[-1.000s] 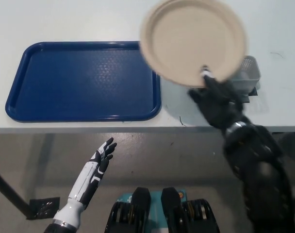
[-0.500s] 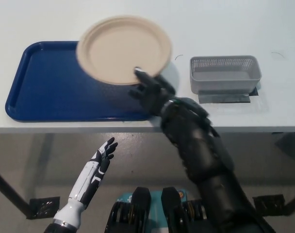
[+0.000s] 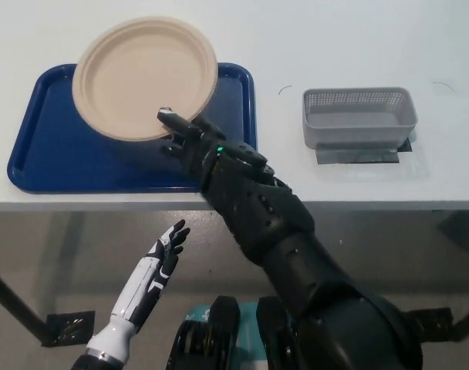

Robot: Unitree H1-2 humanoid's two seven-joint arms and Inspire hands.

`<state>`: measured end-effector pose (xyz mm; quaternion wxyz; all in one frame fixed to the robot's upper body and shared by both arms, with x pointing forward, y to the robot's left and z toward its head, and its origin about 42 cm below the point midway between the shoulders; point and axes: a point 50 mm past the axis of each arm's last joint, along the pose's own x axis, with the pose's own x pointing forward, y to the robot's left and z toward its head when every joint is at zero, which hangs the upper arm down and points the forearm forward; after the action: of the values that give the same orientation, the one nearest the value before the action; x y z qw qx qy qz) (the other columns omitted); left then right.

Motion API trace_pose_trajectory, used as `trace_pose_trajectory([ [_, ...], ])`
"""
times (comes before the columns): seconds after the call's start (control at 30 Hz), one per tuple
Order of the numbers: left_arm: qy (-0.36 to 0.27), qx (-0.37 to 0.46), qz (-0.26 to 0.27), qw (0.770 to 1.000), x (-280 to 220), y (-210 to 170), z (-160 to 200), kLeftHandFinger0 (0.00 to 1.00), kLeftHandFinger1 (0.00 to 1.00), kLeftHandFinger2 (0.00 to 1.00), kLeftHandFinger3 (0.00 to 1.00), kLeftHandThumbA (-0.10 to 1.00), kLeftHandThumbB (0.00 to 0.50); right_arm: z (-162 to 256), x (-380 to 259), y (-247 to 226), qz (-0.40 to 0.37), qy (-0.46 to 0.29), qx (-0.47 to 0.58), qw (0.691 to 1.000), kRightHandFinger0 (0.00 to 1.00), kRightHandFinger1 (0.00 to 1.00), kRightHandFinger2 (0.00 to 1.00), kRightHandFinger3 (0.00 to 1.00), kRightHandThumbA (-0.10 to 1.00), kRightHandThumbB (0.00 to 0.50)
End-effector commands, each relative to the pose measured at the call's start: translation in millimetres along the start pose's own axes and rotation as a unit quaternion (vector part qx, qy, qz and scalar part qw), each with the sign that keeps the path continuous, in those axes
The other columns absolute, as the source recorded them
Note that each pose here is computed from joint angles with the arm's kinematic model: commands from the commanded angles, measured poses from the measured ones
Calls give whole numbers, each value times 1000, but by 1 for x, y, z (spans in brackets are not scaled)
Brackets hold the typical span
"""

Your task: Use the right hand to pick up a plate from a leveled surface and place it into a tray on the left side

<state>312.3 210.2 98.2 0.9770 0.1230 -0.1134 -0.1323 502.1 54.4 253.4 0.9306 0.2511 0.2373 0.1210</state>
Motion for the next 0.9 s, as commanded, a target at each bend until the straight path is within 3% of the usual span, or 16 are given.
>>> trace_pose_trajectory([
  [0.0,-27,15,-13,999,9,3,14,1000,1000,1000,1000,1000,219,30,-4,43,48,-40,1,998,51,364,852,1000,93,234],
  [0.03,-28,14,-13,999,10,3,14,1000,1000,1000,1000,1000,219,29,-3,42,66,-29,-5,997,581,984,1000,1000,302,295],
  [0.07,-28,12,-14,999,10,4,15,1000,1000,1000,1000,1000,219,29,-2,40,80,-21,-6,997,1000,1000,1000,1000,415,358],
  [0.1,-28,11,-14,999,10,4,15,1000,1000,1000,1000,1000,220,29,-1,39,84,-18,-5,996,1000,1000,1000,1000,448,365],
  [0.13,-27,11,-16,999,10,4,16,1000,1000,1000,1000,1000,222,31,-1,36,110,-20,-4,994,1000,1000,1000,1000,623,401],
  [0.17,-27,11,-16,999,10,4,16,1000,1000,1000,1000,1000,223,31,-1,34,124,-22,-10,992,1000,1000,1000,1000,664,420],
  [0.2,-28,14,-16,999,10,4,16,1000,1000,1000,1000,1000,216,33,-1,33,134,-18,-31,990,1000,1000,1000,1000,824,483],
  [0.23,-30,16,-16,999,10,4,16,1000,1000,1000,1000,1000,214,34,-2,31,144,-13,-50,988,1000,1000,1000,1000,873,499],
  [0.4,-29,18,-18,999,13,6,16,1000,1000,1000,1000,1000,211,48,-6,29,165,-27,-32,985,1000,1000,1000,1000,860,477],
  [0.5,-29,22,-20,999,12,6,16,1000,1000,1000,1000,1000,222,52,-8,29,179,-24,-41,983,1000,1000,1000,1000,874,500],
  [0.7,-33,17,-24,999,15,3,18,1000,1000,1000,1000,1000,211,59,-14,22,199,-23,-53,978,1000,1000,1000,1000,866,492],
  [0.87,-34,17,-28,999,17,4,19,1000,1000,1000,1000,1000,217,36,-55,7,245,-62,-28,967,1000,1000,1000,1000,733,500],
])
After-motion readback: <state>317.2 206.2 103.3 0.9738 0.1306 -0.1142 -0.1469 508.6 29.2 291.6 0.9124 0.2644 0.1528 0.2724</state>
